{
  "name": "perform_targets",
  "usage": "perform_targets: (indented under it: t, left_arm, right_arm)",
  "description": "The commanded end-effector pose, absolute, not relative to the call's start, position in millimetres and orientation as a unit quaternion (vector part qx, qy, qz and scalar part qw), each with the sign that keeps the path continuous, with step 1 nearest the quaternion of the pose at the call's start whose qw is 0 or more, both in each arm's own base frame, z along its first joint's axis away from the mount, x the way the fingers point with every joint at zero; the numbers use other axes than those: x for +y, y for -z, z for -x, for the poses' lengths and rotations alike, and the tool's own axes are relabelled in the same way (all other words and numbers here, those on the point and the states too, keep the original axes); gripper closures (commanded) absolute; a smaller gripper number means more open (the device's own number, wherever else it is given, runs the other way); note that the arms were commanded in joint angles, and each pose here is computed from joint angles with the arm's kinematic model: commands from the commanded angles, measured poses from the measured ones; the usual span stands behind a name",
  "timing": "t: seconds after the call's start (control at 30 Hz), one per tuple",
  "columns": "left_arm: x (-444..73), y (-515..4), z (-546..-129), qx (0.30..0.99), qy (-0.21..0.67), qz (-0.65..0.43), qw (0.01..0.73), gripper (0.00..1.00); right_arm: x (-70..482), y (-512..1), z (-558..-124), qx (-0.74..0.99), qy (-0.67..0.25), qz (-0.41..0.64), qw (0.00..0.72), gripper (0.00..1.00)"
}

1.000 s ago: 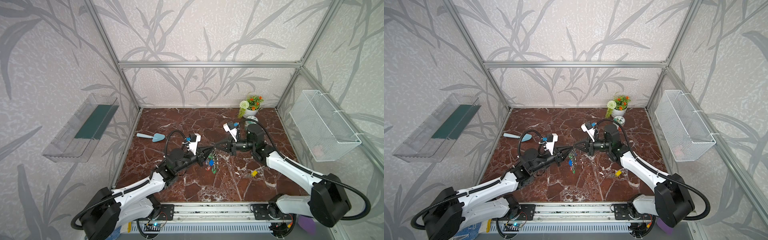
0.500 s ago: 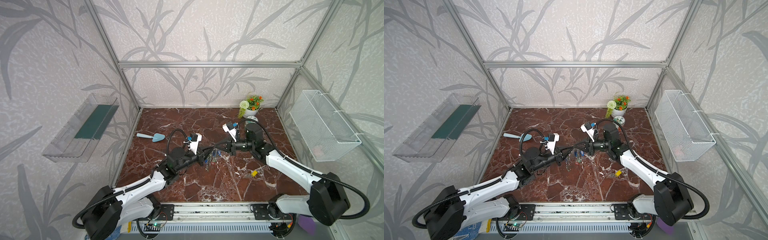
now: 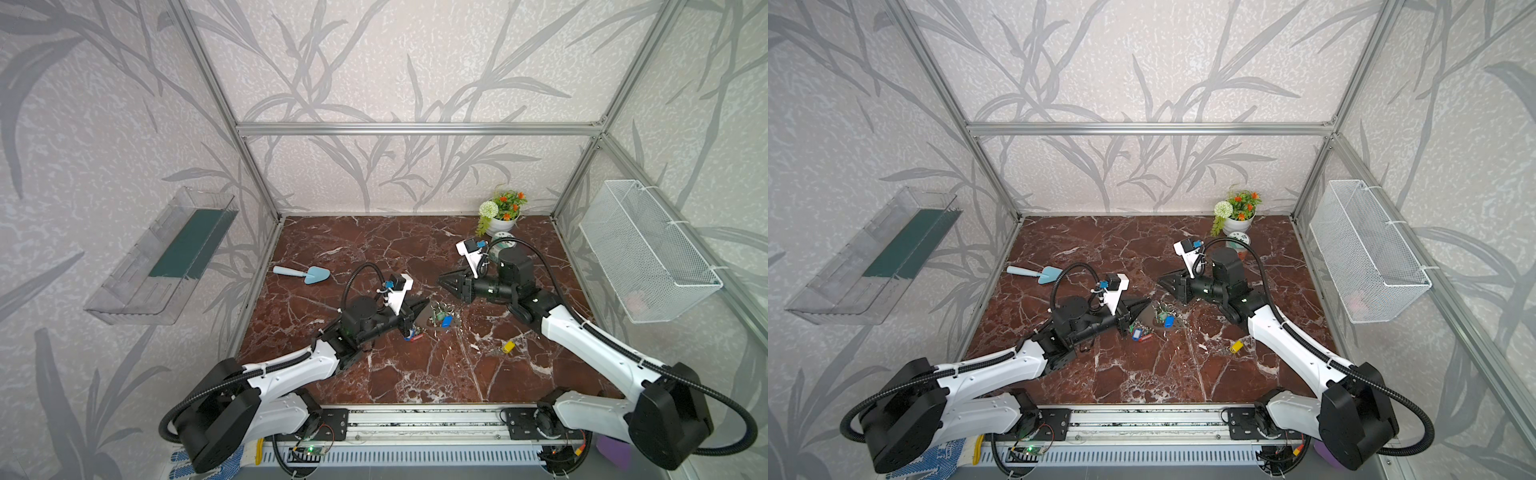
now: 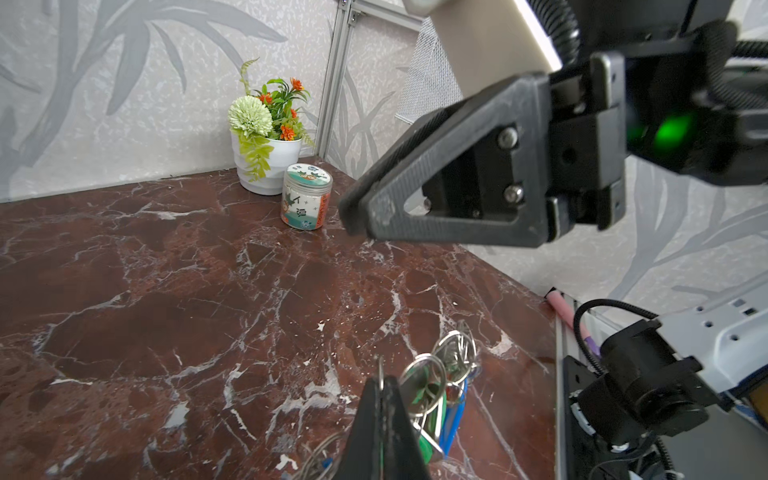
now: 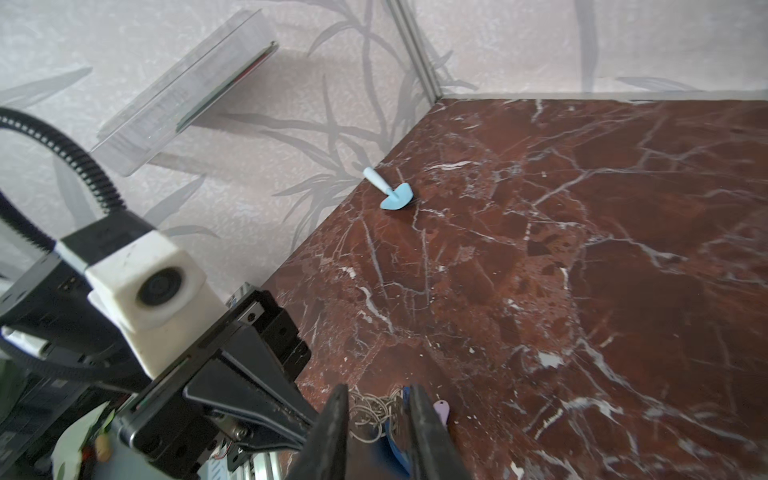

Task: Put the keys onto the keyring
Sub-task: 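Lower the keyring with the left gripper while the right gripper opens and withdraws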

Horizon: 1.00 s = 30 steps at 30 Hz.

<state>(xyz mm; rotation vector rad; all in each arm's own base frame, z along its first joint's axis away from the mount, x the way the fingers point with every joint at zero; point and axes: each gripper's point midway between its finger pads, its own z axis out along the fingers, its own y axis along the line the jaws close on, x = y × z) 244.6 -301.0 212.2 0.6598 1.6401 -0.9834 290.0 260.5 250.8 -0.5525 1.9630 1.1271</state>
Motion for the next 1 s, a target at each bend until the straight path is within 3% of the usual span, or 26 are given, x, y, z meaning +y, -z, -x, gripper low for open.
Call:
perform_targets:
  t: [0.0, 0.4, 0.6, 0.97]
  left_arm:
    - [-302, -233, -250, 0.637, 0.376, -0.304, 0.601, 1.00]
    - [-318, -209, -254, 0.595, 0.184, -0.400, 0.673, 1.00]
    - [-308, -208, -283, 0.597, 0.096, -0.368, 0.706, 1.00]
    - [-284, -211, -320, 0.631, 0.081, -0.338, 0.694, 1.00]
  right_arm:
    - [234, -233, -301, 0.823, -0.385, 0.156, 0.389, 0.71]
    - [207, -221, -301, 0.853, -0.339, 0.121, 0.378, 0.55]
    - [201, -217, -315, 0.851, -0.358, 0.093, 0.374, 0.55]
    - [193, -204, -322, 0.856, -0.356, 0.067, 0.370, 0.49]
